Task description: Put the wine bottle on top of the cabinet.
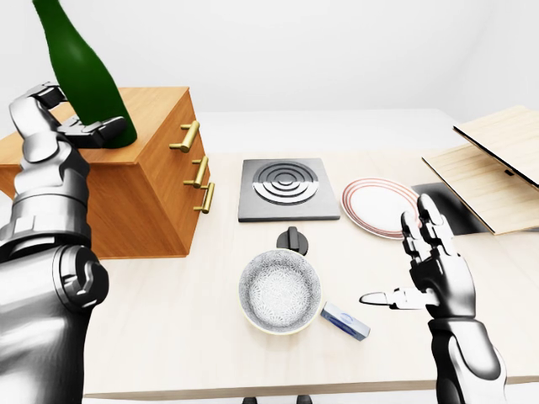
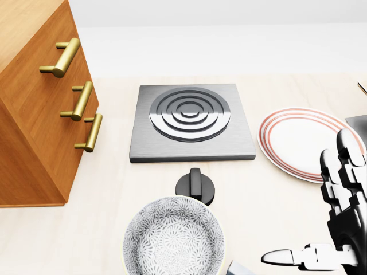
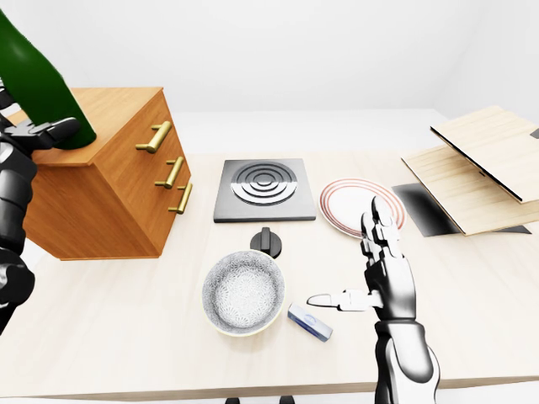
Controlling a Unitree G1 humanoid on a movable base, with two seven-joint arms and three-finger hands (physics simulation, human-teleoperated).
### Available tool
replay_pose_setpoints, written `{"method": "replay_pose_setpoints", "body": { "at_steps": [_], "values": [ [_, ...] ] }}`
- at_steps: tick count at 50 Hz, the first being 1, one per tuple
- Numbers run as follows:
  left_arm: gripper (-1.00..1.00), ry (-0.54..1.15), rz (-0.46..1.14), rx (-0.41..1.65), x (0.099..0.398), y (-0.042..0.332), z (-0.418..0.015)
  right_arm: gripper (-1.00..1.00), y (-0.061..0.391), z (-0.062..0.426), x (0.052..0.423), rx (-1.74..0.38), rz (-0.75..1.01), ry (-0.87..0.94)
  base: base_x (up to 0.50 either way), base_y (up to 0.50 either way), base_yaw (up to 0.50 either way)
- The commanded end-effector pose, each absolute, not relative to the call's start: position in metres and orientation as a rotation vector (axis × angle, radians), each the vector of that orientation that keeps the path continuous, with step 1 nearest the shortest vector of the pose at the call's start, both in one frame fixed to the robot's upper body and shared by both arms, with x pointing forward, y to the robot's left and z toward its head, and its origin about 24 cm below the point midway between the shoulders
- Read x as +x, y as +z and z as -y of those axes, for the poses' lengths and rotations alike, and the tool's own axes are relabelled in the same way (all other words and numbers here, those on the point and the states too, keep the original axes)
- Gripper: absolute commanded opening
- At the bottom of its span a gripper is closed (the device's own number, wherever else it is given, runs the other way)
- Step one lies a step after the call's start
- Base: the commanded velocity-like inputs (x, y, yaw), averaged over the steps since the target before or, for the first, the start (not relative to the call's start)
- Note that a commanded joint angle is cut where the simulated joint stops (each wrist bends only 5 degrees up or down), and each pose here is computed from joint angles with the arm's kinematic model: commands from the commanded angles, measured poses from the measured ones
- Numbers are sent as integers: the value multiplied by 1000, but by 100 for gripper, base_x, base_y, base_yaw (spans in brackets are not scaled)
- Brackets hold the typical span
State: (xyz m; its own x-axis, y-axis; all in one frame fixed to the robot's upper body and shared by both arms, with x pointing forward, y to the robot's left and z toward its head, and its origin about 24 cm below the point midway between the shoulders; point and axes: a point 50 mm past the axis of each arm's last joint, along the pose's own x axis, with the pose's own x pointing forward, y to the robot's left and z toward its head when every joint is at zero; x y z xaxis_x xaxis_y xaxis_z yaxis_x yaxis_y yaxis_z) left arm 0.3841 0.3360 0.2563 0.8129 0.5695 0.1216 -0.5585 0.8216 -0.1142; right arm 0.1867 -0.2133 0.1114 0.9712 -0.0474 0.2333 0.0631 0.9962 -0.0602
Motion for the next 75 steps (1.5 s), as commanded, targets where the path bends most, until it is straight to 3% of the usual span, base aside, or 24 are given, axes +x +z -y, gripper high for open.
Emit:
{"method": "replay_pose_setpoints", "body": {
  "at_steps": [1, 13, 17, 18, 19, 21, 23, 42, 52, 56, 58, 65, 70, 75],
  "values": [
    [-47, 639, 83, -32, 376, 228, -350, 100, 112, 213, 187, -68, 237, -54, 0, 0, 0],
    [-47, 631, 103, -26, 374, 230, -353, 100, 113, 213, 185, -69, 239, -51, 0, 0, 0],
    [-35, 627, 108, -24, 373, 232, -354, 100, 112, 213, 185, -69, 238, -53, 0, 0, 0],
    [-19, 627, 109, -23, 373, 230, -355, 100, 112, 213, 185, -68, 238, -52, 0, 0, 0],
    [75, 627, 112, -25, 372, 233, -356, 100, 112, 213, 185, -68, 237, -51, 0, 0, 0],
    [81, 628, 114, -26, 371, 235, -357, 100, 112, 213, 186, -68, 237, -50, 0, 0, 0],
    [100, 629, 116, -28, 369, 230, -359, 100, 112, 212, 187, -67, 238, -49, 0, 0, 0],
    [100, 622, 124, -13, 367, 229, -361, 100, 116, 211, 186, -70, 253, -44, 0, 0, 0],
    [100, 594, 173, -35, 360, 246, -368, 100, 110, 210, 190, -63, 229, -38, 0, 0, 0],
    [100, 541, 367, -16, 341, 282, -368, 100, 112, 210, 190, -67, 239, -38, 0, 0, 0],
    [100, 518, 561, 33, 316, 315, -361, 100, 114, 210, 189, -69, 246, -40, 0, 0, 0],
    [100, 383, 959, 58, 244, 361, -321, 100, 110, 208, 188, -61, 231, -36, 0, 0, 0],
    [100, 276, 1153, 17, 203, 376, -290, 100, 109, 209, 186, -58, 226, -36, 0, 0, 0],
    [100, 114, 1257, -74, 169, 361, -250, 100, 111, 207, 182, -59, 231, -30, 0, 0, 0]
  ]
}}
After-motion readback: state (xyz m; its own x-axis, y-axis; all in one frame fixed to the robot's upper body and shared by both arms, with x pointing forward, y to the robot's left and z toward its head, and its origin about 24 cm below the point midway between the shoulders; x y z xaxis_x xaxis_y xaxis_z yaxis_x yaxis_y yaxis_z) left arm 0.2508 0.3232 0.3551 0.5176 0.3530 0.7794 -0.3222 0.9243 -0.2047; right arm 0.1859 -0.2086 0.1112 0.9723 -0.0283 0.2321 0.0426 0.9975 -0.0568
